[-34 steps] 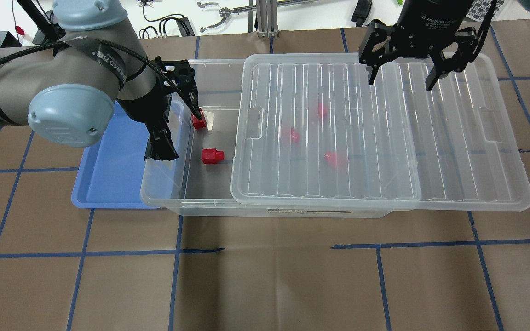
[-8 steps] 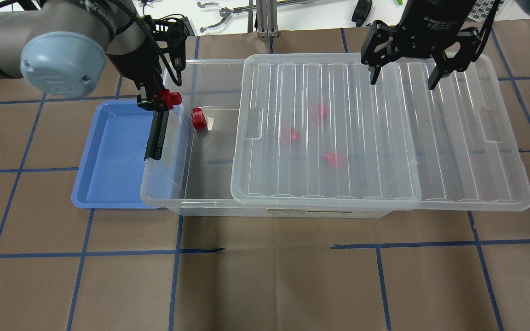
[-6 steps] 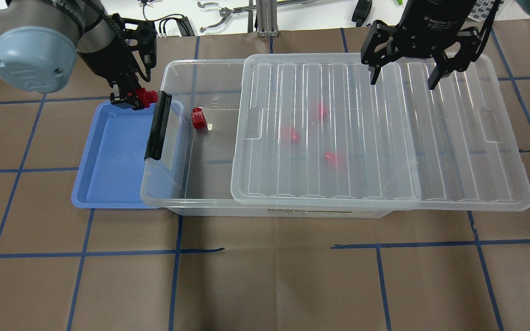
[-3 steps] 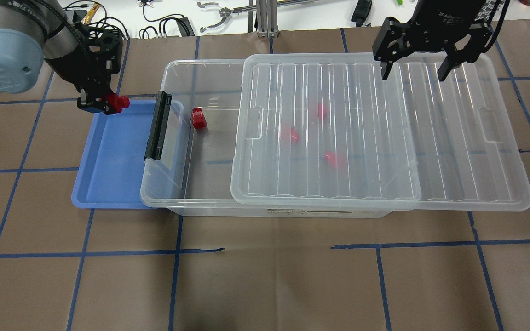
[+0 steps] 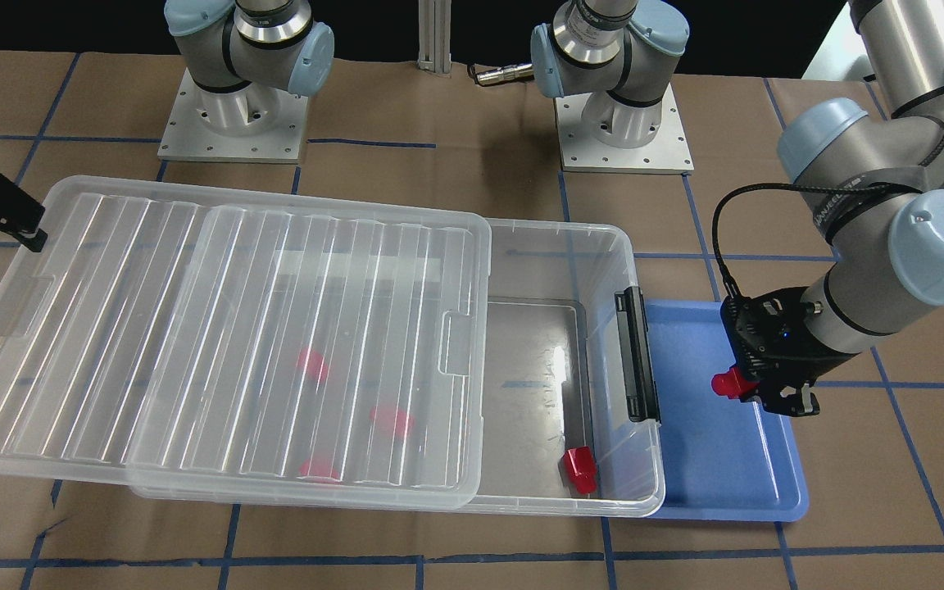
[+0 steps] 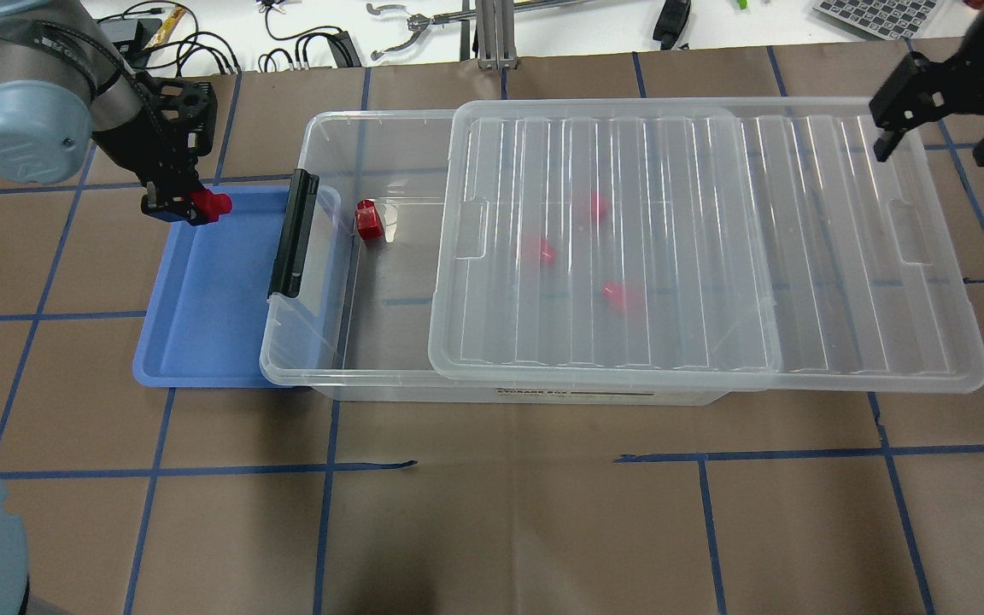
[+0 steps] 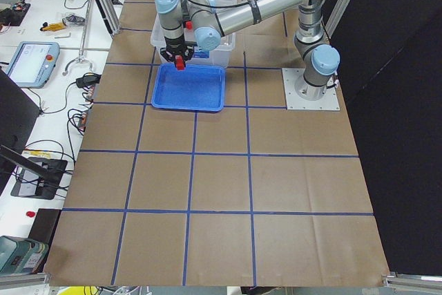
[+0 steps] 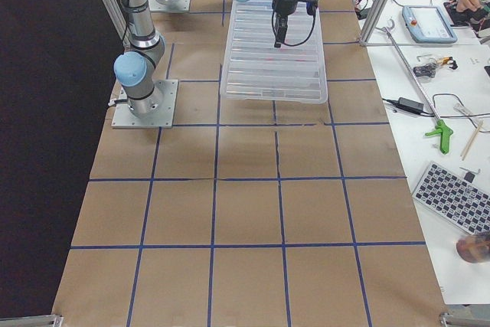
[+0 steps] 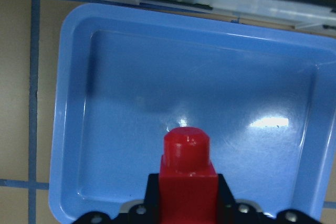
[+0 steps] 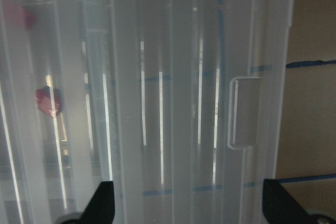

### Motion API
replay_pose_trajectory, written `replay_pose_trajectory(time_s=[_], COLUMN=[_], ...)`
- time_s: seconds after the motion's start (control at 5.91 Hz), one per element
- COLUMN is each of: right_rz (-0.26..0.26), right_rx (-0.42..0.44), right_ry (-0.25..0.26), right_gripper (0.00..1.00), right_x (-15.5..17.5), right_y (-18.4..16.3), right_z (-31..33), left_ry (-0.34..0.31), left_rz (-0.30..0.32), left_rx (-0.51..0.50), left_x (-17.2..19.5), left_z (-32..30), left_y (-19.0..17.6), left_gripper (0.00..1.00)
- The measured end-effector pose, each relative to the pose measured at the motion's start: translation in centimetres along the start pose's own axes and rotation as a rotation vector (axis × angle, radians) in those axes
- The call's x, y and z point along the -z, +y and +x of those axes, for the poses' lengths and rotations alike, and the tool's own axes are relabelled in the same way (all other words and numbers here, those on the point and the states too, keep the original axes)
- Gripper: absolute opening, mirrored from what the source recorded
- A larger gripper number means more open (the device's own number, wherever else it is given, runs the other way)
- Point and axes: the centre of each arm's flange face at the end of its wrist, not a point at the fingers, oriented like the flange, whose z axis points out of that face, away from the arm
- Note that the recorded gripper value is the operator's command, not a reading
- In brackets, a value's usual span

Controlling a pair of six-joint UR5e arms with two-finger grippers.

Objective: Place red block in blue tray from box

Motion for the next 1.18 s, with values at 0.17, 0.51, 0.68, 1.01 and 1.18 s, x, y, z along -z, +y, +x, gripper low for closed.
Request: replay_pose_trajectory(time_s=[0.17,0.51,0.68,1.01,1.18], right_rz=[-0.008,-0.001,-0.018,-0.029,-0.024], right_rx=[-0.012,-0.035,-0.050,-0.071,-0.078], right_ry=[0.021,0.052,0.074,0.080,0.075], right_gripper=[1.00,1.00,1.00,1.00,1.00], right_x=[-3.0,-7.2,-8.5,-10.7,-11.4], right_y=[0.3,1.6,2.3,2.4,2.1], right_z=[4.5,11.4,13.1,14.3,14.2], left_ry=[0.003,-0.010,-0.025,-0.026,-0.026], left_rz=[-0.005,-0.007,-0.010,-0.009,-0.006], left_rx=[-0.016,-0.022,-0.022,-0.021,-0.021], left_x=[-2.1,-7.2,-9.7,-12.3,-12.5], left_z=[-0.1,0.9,1.5,1.8,1.8], left_y=[0.1,0.1,0.0,0.0,0.0], left_gripper=[0.21,0.21,0.25,0.87,0.88])
